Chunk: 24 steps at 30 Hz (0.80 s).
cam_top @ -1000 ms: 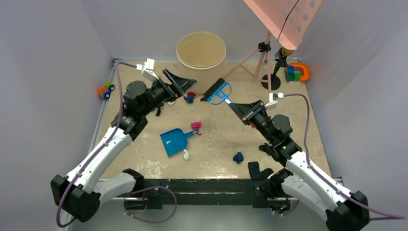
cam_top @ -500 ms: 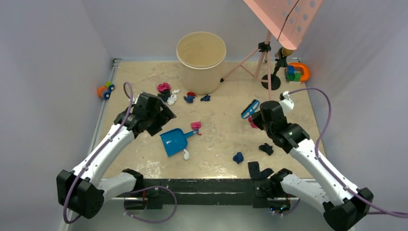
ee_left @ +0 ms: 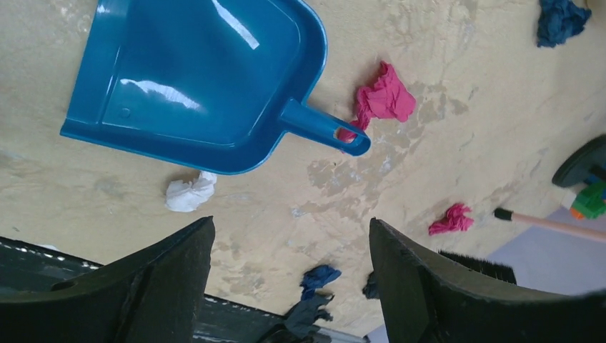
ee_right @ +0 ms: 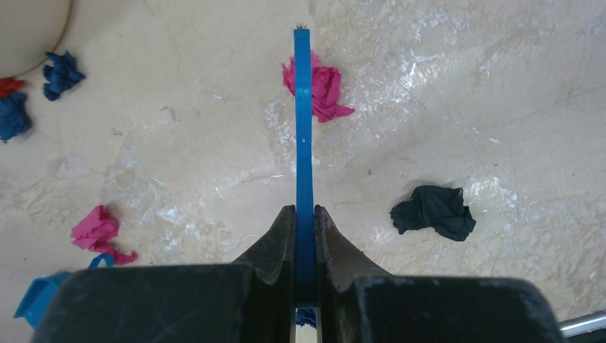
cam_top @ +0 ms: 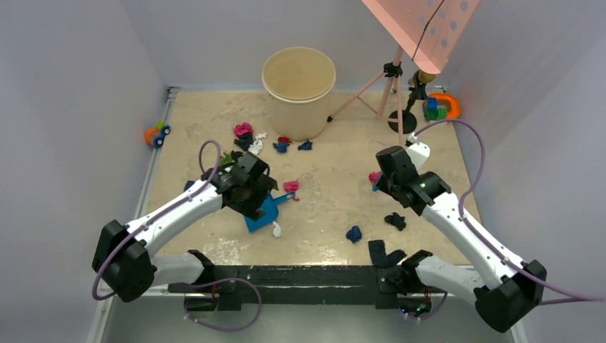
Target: Sweep away the paper scraps from the table
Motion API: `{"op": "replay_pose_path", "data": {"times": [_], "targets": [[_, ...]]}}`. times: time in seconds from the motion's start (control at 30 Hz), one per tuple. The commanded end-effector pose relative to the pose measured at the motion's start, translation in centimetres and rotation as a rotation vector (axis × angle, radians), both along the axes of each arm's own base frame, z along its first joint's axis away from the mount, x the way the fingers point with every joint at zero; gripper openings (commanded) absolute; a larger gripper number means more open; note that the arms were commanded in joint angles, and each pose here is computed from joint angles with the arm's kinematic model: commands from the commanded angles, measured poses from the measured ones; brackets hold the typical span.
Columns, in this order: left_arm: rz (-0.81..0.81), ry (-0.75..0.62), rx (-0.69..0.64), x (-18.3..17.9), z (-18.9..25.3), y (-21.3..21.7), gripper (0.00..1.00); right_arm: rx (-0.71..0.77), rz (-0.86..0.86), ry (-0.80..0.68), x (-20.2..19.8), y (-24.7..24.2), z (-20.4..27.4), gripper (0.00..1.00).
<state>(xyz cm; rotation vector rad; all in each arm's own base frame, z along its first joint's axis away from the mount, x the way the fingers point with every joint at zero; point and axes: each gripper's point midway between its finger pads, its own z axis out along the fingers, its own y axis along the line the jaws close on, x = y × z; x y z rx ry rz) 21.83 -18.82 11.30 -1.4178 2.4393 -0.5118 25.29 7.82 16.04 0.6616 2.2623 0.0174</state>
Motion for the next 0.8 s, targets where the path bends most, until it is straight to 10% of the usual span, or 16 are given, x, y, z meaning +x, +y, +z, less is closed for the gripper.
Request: {"op": "replay_pose_path", "data": {"times": [0.0, 0.77], "targets": [[0.203, 0.008, 0.0, 1.8, 0.9, -1.3, 0.83, 0.029, 0.053, -0.154, 0.2, -0.2, 4.1, 0.0], [0.456, 0.186, 0.053, 5.1, -4.8, -4.7, 0.8, 0.112, 0.127, -0.298, -2.4, -0.7, 8.1, 0.0]]}}
